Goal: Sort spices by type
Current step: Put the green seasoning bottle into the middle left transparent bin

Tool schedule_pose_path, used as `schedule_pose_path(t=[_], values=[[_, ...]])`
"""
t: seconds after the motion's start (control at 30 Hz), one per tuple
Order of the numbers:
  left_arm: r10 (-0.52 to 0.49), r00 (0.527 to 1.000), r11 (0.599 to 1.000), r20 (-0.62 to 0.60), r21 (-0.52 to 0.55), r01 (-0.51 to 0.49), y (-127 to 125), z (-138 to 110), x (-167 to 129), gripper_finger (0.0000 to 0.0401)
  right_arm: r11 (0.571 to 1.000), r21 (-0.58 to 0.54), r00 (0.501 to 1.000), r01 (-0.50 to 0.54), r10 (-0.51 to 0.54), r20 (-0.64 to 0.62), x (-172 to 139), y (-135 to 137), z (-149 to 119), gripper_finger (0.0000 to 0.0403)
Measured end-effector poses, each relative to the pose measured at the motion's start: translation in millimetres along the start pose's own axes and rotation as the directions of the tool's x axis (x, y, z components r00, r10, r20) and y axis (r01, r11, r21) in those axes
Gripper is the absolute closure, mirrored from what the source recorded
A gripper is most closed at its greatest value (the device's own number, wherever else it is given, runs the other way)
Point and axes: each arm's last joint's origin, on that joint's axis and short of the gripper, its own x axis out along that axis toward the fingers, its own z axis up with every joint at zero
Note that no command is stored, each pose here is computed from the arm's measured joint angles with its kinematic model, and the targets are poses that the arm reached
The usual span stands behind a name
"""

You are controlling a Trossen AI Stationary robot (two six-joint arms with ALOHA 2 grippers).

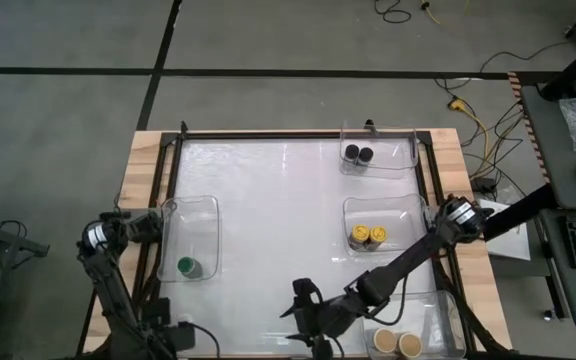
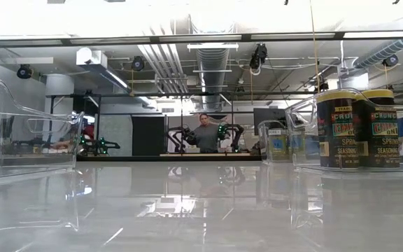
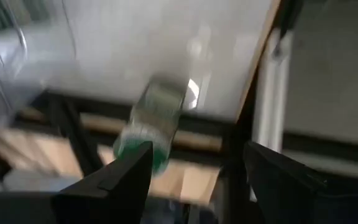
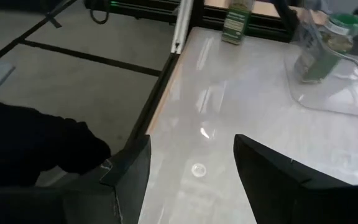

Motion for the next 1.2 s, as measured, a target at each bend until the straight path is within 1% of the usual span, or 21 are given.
schedule_pose_path(t=[0.13,0.23,0.4,0.53,0.73,0.93,1.07,1.2], values=[[0.021,0.992,1.000,-0.121,-0.007,-0.022,10.6,-8.8,13.7,0.0166,0.999,-0.038,1.000,-0.020,0.020,0.005,-2.5,9.5,-1.0,0.0184],[0.037,0.993,0.999,-0.115,-0.006,-0.038,22.0,-11.8,14.6,0.0166,0.998,-0.057,1.000,-0.028,0.028,0.004,-3.7,13.6,-1.8,0.0184],[0.056,0.992,0.997,-0.116,0.060,-0.049,28.9,-13.1,18.9,0.0166,0.997,-0.066,1.000,-0.028,0.028,-0.003,-1.5,14.5,-4.2,0.0184],[0.064,0.991,0.991,-0.121,0.125,-0.048,30.0,-13.1,21.2,0.0164,0.997,-0.075,0.999,-0.026,0.025,-0.021,4.2,15.1,-10.0,0.0184],[0.077,0.988,0.989,-0.130,0.135,-0.059,31.4,-12.3,25.0,0.0149,0.996,-0.081,0.999,-0.023,0.019,-0.051,13.4,16.2,-20.1,0.0184],[0.077,0.979,0.987,-0.188,0.157,-0.047,32.7,-13.3,30.3,0.0125,0.996,-0.080,0.998,-0.026,0.022,-0.052,13.2,18.1,-20.9,0.0184],[0.089,0.977,0.982,-0.196,0.180,-0.054,34.0,-12.9,34.1,0.0114,0.996,-0.088,0.998,-0.032,0.028,-0.052,12.3,20.9,-21.3,0.0184],[0.093,0.977,0.977,-0.193,0.207,-0.052,34.3,-12.8,34.7,0.0112,0.995,-0.095,0.998,-0.038,0.033,-0.057,11.5,23.7,-22.3,0.0184]])
